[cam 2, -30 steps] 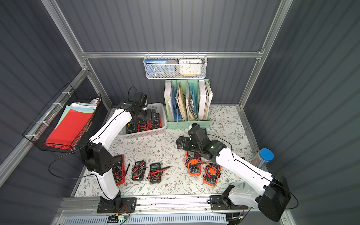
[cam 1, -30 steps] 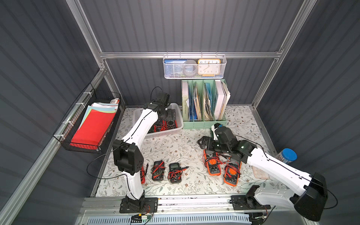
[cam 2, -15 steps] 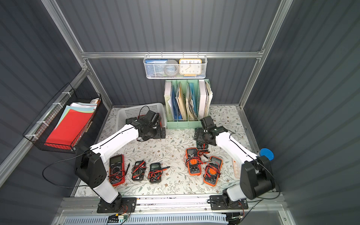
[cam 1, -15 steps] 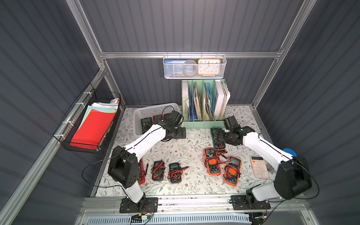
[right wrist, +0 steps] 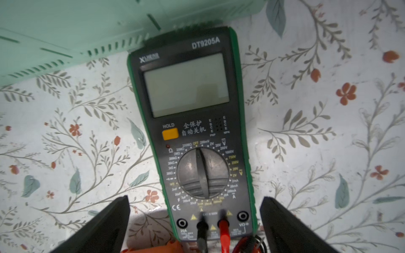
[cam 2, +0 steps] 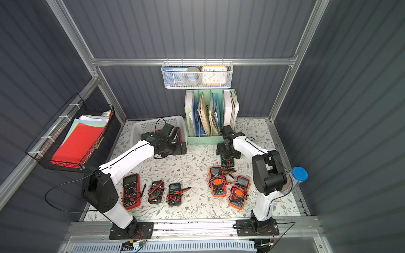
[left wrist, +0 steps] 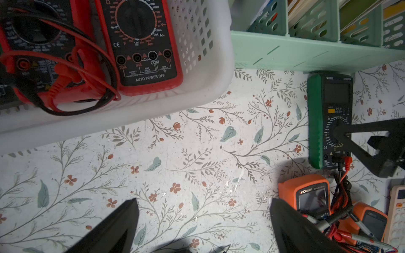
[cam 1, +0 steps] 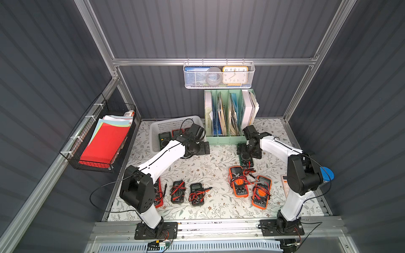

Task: Put the multimeter into the basket
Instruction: Pick up the multimeter from the center of the board.

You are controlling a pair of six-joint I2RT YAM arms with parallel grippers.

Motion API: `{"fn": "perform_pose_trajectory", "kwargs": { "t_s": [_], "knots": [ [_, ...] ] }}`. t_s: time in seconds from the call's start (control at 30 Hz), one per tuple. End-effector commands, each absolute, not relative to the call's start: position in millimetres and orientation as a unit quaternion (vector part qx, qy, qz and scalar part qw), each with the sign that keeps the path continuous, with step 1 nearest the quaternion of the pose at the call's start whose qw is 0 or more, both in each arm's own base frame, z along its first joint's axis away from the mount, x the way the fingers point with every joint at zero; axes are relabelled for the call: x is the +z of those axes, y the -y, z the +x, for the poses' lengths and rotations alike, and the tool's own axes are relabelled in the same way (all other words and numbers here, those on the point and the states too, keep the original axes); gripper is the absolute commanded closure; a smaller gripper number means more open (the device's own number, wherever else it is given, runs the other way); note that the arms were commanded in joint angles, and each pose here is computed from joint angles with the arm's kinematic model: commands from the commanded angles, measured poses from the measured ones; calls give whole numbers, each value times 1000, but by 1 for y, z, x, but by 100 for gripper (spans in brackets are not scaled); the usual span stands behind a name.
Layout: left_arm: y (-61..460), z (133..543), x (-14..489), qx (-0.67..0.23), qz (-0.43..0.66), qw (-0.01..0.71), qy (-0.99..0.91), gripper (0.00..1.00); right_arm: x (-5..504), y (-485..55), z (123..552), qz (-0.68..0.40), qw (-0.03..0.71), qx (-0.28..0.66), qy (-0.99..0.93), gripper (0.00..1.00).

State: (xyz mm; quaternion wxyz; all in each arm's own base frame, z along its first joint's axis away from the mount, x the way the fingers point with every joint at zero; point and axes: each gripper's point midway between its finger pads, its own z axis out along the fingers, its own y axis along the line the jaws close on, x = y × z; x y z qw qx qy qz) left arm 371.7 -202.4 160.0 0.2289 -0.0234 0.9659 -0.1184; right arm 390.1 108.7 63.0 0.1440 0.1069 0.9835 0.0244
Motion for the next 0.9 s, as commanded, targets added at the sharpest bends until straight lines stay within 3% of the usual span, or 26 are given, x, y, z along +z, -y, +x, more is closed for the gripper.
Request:
{"fn": "perform_pose_trajectory", "kwargs": {
  "t_s": [0.0, 0.47, 0.87],
  "knots": [
    [203, 371, 168, -132, -32, 232, -963, 1, 53, -105, 386, 100, 120, 16, -988, 1],
    [204, 373, 174, -143, -41, 241, -959, 1, 16, -111, 382, 94, 70, 24, -993, 2],
    [201, 365, 165, -141, -41, 233, -961, 1, 14, -112, 369, 93, 72, 39, -992, 28]
  ]
}}
